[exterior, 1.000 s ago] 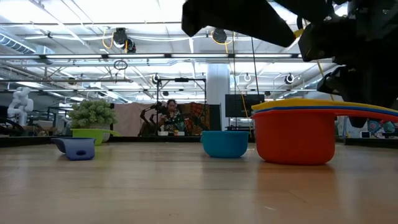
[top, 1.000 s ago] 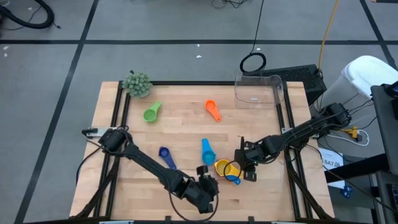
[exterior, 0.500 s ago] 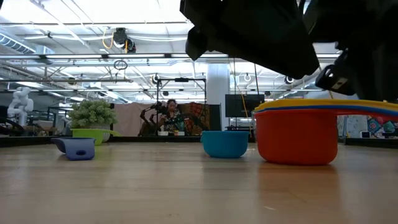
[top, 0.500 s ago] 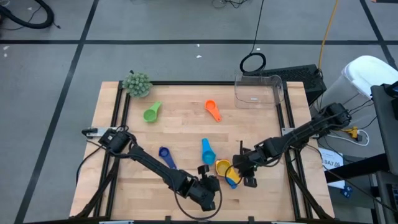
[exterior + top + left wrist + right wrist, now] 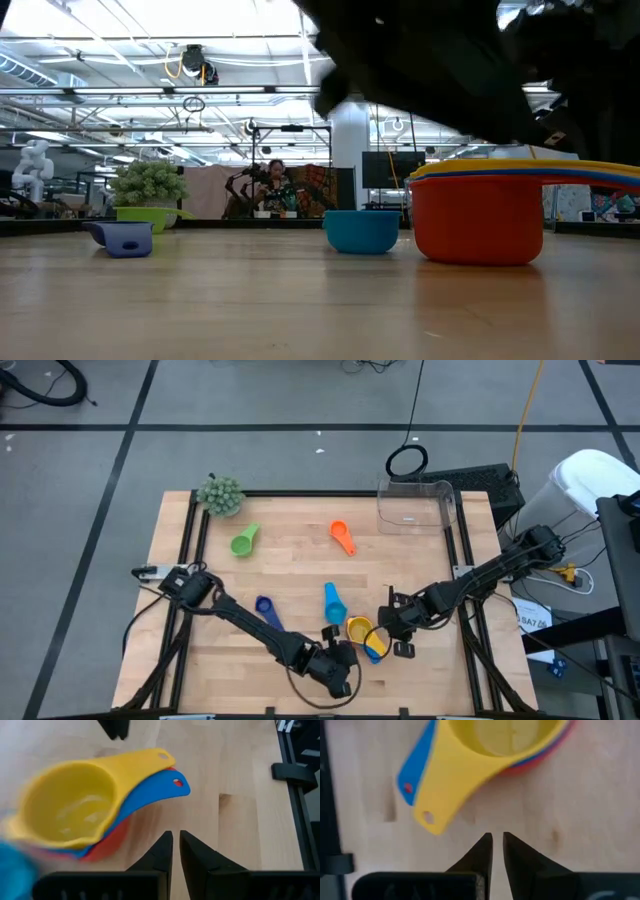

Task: Nest measuring cups in basket
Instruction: Stack the yellow measuring cup on top of the blue measuring cup

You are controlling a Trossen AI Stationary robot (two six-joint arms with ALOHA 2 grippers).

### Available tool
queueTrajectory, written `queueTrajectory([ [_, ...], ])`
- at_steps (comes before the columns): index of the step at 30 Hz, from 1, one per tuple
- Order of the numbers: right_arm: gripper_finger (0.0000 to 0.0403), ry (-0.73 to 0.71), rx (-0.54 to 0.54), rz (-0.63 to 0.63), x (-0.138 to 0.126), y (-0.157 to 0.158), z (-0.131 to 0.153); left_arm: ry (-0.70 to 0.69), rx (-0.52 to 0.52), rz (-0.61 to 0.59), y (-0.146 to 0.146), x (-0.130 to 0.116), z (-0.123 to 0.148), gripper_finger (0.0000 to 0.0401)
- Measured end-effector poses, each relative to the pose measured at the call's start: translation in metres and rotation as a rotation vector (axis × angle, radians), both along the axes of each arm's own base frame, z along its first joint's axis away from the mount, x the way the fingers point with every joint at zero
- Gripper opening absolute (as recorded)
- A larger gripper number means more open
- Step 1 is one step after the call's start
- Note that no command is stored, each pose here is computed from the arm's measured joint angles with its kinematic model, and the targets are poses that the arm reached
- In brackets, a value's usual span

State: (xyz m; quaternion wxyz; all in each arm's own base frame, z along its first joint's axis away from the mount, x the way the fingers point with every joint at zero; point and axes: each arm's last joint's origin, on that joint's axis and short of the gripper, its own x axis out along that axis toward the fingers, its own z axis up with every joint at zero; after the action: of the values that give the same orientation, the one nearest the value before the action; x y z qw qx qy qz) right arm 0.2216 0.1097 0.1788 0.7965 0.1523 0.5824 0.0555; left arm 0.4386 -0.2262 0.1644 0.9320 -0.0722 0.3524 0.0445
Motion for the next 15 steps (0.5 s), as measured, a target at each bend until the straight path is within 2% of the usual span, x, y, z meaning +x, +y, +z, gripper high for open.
queueTrajectory([
  [4, 0.0035, -0.015, 0.007, 0.014, 0.0, 0.004, 0.001, -0.016, -0.039, -0.04, 0.0, 0.01, -0.019, 0.0035],
  [10, 0.0031, -0.024, 0.013, 0.011, 0.0, 0.006, 0.001, 0.032, -0.007, -0.027, 0.01, 0.012, -0.025, 0.0035],
  [15, 0.0008, -0.061, 0.018, -0.01, 0.002, 0.009, 0.002, 0.033, 0.0, 0.003, 0.026, 0.019, -0.025, 0.0035],
])
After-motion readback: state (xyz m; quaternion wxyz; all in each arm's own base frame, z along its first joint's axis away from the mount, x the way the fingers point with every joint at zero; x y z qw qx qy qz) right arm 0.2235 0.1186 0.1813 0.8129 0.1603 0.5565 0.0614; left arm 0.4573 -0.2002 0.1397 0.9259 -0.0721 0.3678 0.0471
